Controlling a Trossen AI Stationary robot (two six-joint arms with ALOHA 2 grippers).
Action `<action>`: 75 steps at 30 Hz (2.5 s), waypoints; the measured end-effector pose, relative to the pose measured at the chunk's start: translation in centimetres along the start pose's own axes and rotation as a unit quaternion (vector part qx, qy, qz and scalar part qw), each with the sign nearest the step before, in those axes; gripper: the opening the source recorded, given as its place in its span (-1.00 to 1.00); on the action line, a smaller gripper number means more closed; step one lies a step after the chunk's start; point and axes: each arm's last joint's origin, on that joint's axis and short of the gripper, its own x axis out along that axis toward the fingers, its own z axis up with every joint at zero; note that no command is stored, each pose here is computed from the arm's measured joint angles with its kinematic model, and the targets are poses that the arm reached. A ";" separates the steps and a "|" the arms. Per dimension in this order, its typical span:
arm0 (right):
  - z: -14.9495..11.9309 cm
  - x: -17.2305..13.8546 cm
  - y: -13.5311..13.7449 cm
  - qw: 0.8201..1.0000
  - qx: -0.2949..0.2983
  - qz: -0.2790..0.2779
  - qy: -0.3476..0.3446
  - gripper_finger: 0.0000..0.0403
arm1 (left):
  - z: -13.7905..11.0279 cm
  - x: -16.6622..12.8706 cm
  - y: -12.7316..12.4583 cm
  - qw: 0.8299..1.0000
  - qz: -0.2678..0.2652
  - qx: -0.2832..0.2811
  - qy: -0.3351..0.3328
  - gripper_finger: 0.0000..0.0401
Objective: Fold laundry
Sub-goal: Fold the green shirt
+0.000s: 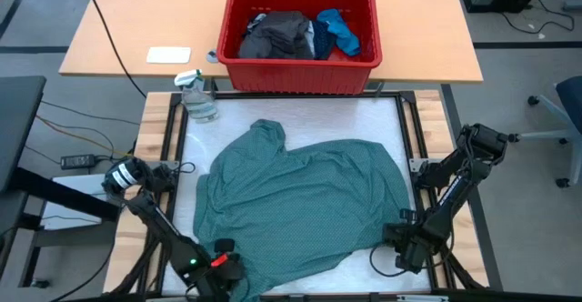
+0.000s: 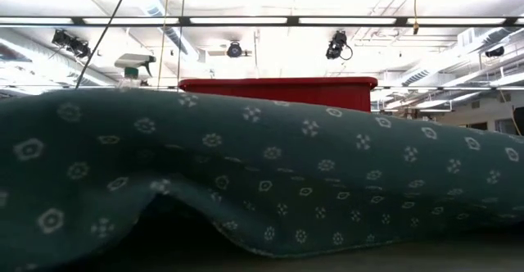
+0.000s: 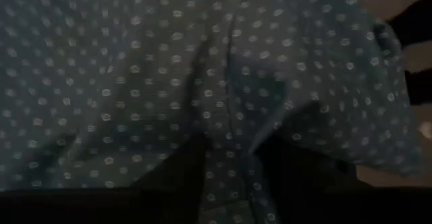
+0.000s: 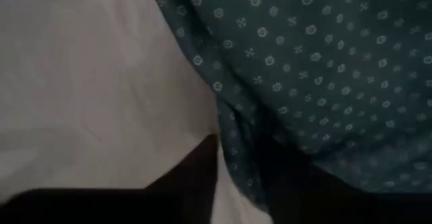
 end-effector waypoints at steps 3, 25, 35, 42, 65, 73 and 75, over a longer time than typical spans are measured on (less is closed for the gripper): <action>0.4 -0.8 0.6 0.999 -0.010 0.033 0.030 -0.81 | 0.9 0.3 0.6 0.998 -0.035 -0.015 0.040 -0.70; 0.2 -8.2 -9.5 0.957 -0.064 0.266 -0.102 -0.99 | 7.1 -13.4 12.1 0.993 -0.079 -0.087 -0.017 -1.00; 0.0 -3.6 -14.3 0.922 0.160 0.341 -0.089 -0.90 | 4.8 -7.7 17.9 0.962 -0.181 -0.183 0.094 -0.97; 0.1 -6.6 -15.5 0.918 0.216 0.314 -0.109 -0.48 | 4.8 -9.5 20.7 0.970 -0.201 -0.111 0.077 -0.72; 4.7 -5.6 -6.4 0.951 0.088 0.277 -0.101 -0.32 | 0.4 -14.2 14.8 0.967 -0.135 -0.216 0.033 -0.24; 5.0 -4.7 -2.3 0.950 0.232 0.207 -0.024 -0.32 | -0.9 -11.9 10.4 0.960 -0.129 -0.242 0.053 -0.11; 4.8 -4.7 -1.5 0.933 0.295 0.205 -0.006 -0.32 | -1.0 -10.9 10.0 0.959 -0.109 -0.255 0.064 -0.08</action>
